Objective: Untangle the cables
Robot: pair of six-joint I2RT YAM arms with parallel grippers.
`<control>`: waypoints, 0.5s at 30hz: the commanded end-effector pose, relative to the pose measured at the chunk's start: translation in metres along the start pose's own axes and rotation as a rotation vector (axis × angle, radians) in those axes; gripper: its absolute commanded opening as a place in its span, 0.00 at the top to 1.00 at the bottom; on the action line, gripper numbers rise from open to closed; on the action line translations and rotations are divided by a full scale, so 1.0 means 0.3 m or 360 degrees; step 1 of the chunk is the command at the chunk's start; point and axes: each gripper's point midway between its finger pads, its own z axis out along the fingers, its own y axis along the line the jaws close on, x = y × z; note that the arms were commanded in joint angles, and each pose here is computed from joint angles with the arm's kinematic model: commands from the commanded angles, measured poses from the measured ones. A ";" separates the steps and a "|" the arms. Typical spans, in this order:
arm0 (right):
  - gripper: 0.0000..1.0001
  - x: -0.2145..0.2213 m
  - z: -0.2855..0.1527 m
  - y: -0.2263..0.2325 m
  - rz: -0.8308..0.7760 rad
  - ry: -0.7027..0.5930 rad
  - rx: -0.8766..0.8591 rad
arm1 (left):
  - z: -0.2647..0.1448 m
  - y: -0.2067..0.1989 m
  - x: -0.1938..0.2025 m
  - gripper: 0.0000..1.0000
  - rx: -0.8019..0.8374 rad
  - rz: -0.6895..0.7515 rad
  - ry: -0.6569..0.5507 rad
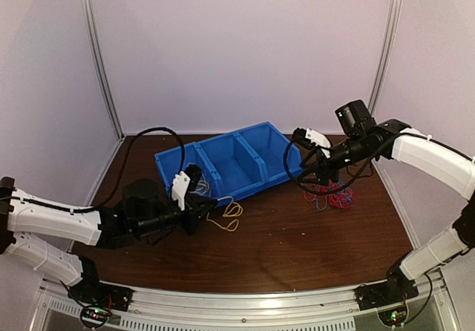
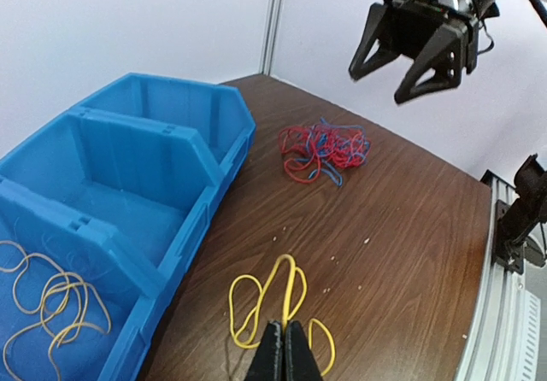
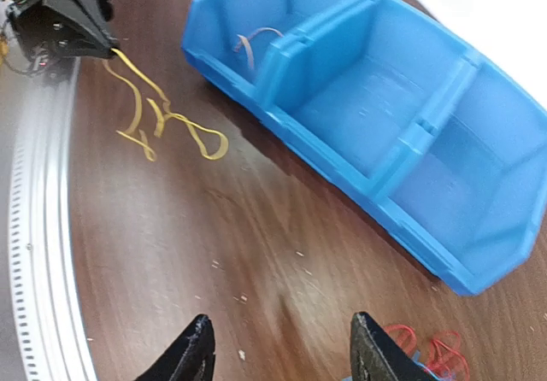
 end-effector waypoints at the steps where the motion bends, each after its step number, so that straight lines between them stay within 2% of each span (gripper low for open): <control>1: 0.46 -0.097 0.085 0.140 0.0021 -0.0154 -0.0341 | 0.034 -0.070 -0.184 1.00 0.0145 -0.0031 -0.0267; 9: 0.43 -0.205 0.205 0.230 0.0045 -0.0256 -0.0555 | 0.081 -0.111 -0.275 1.00 0.0232 -0.0106 -0.0391; 15: 0.44 -0.259 0.248 0.254 0.0108 -0.0324 -0.0642 | 0.096 -0.138 -0.292 1.00 0.0297 -0.0113 -0.0401</control>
